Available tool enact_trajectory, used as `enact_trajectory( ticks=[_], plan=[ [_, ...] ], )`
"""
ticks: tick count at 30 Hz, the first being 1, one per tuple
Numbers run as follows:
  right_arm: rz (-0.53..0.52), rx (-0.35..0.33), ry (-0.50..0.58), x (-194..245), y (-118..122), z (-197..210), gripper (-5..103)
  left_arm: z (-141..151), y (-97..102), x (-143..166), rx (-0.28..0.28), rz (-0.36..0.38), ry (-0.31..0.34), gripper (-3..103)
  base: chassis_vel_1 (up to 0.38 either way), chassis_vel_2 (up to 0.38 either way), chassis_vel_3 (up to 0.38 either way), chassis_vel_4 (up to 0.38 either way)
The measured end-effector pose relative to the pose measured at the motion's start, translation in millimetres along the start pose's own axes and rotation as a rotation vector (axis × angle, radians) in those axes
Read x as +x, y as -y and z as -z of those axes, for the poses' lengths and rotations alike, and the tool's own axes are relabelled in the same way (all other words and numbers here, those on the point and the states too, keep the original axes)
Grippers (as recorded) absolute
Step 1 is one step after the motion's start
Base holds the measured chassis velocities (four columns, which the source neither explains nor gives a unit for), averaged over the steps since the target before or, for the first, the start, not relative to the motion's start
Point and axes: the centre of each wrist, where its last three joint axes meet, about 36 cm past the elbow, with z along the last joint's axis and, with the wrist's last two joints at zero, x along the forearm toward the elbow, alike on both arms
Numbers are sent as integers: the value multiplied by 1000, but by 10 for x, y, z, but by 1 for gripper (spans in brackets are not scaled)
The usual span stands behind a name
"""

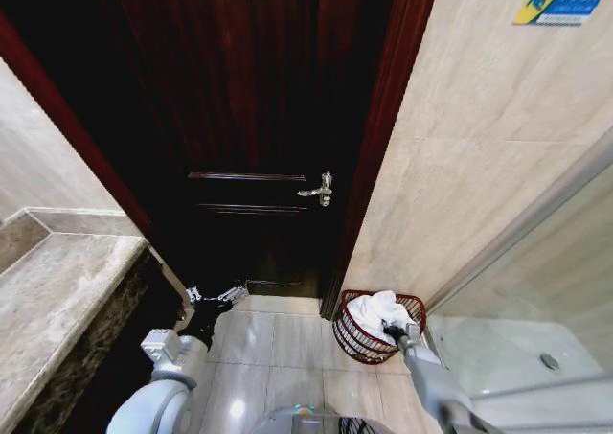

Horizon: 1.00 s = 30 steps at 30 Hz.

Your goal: Discard the used towel into the hamper.

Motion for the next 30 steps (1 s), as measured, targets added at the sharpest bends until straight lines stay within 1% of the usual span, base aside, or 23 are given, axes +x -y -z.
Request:
enact_trajectory(
  ticks=[6,11,23,30],
  plan=[
    [1,7,-1,73,35,-92,6,0,0,0,0,0,0,100,0,0,0,0],
    [-1,5,8,94,52,-93,6,0,0,0,0,0,0,100,0,0,0,0],
    [5,-2,34,12,15,6,6,0,0,0,0,0,0,100,0,0,0,0],
    [0,-21,37,-86,10,140,6,0,0,0,0,0,0,100,0,0,0,0]
  ],
)
